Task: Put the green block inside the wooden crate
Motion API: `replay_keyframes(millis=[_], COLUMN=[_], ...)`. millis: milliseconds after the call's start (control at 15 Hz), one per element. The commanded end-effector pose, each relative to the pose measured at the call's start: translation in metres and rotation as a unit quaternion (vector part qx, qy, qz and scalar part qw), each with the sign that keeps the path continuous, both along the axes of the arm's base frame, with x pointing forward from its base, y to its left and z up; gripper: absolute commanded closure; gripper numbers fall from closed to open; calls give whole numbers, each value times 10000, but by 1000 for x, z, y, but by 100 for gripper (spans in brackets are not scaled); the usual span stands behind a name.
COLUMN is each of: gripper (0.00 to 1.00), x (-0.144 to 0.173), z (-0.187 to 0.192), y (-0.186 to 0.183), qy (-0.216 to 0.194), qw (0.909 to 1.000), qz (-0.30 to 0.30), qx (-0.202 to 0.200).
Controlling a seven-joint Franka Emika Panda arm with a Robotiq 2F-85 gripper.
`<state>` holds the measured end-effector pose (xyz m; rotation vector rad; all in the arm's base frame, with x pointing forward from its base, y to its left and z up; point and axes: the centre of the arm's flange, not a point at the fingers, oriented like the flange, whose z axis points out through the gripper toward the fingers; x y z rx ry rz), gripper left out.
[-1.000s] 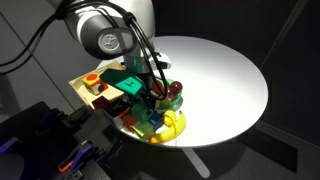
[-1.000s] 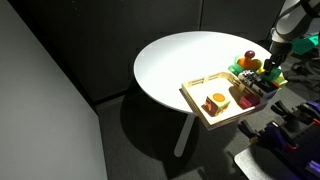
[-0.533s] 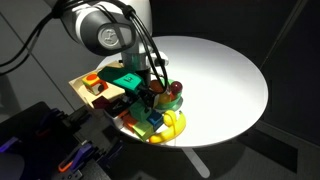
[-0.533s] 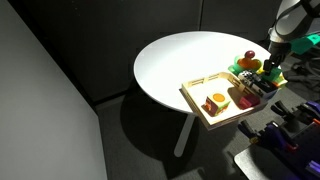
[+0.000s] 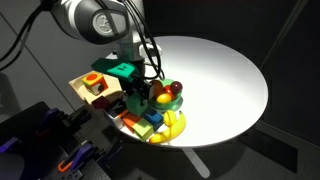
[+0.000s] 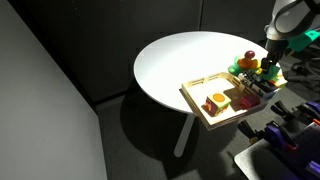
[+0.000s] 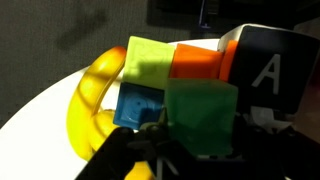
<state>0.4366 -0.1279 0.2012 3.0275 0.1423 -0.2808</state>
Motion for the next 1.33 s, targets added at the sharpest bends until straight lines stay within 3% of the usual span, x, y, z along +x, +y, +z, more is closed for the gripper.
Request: replay_keyframes(millis=[0,733,1267], gripper=[72,72,72], x=[-8,-6,-14], z=[19,20,40], y=[19,64,71], qy=[2,107,-57], qw=[9999,9992,9994], qz=[40,316,295], qx=[-100,-197,-159])
